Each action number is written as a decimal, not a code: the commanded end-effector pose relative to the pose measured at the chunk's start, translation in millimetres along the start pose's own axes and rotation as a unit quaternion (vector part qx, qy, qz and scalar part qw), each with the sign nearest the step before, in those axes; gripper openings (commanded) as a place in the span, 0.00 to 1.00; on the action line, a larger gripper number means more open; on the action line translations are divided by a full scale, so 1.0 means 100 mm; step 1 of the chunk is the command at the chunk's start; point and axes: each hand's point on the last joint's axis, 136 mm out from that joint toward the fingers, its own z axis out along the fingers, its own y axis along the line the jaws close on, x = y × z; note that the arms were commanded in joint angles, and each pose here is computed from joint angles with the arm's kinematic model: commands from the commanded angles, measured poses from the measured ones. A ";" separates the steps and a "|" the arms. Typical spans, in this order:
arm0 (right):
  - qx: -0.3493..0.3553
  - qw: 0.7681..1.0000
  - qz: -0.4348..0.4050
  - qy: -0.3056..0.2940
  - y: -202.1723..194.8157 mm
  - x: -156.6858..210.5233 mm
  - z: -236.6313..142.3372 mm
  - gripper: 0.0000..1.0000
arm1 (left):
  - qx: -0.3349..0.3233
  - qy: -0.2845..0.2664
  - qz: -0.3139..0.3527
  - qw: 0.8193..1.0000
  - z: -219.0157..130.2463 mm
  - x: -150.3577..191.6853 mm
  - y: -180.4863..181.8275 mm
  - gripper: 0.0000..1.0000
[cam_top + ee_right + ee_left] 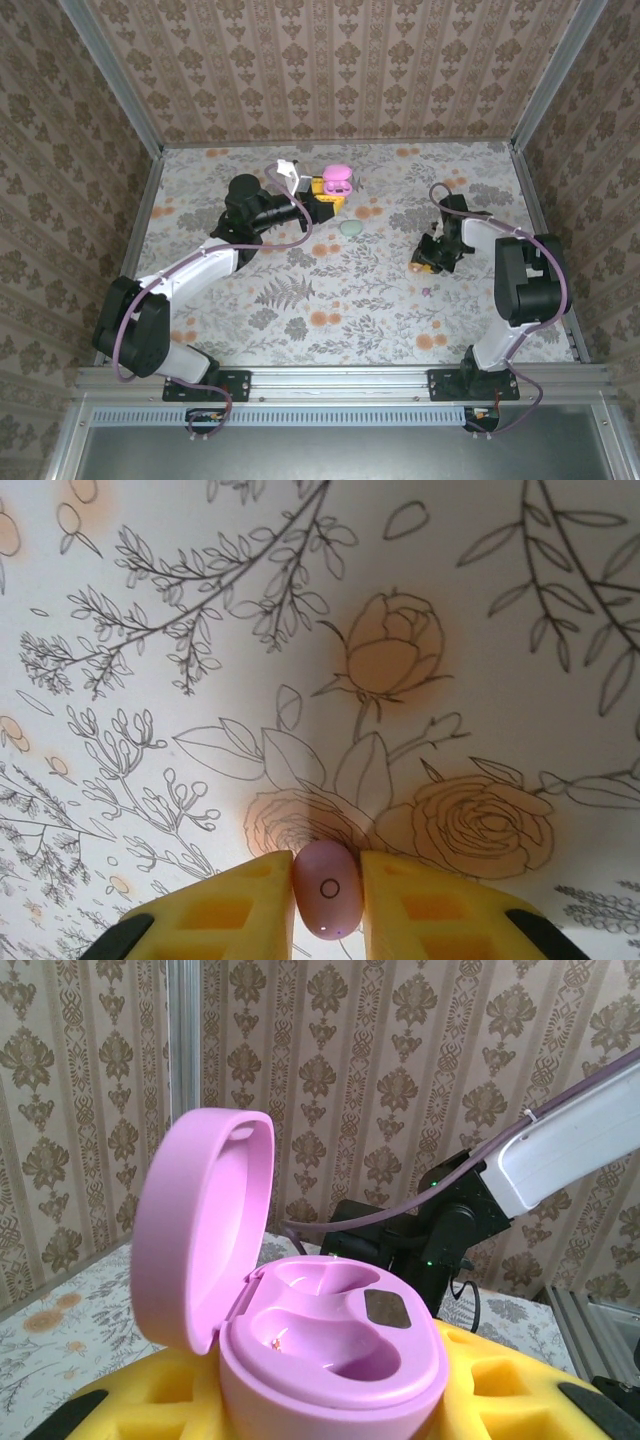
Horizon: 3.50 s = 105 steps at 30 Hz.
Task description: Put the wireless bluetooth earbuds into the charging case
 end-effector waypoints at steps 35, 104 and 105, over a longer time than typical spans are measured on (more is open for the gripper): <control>-0.229 0.917 -0.207 -0.251 2.20 0.42 -2.59 0.20 | -0.007 0.026 0.024 0.999 0.13 0.24 0.19 0.30; -0.202 0.918 -0.279 -0.199 2.96 0.48 -1.94 0.20 | 0.008 0.025 0.040 0.999 0.19 0.20 0.11 0.31; -0.201 0.918 -0.281 -0.196 2.96 0.49 -1.93 0.20 | 0.007 0.025 0.039 0.999 0.19 0.20 0.11 0.30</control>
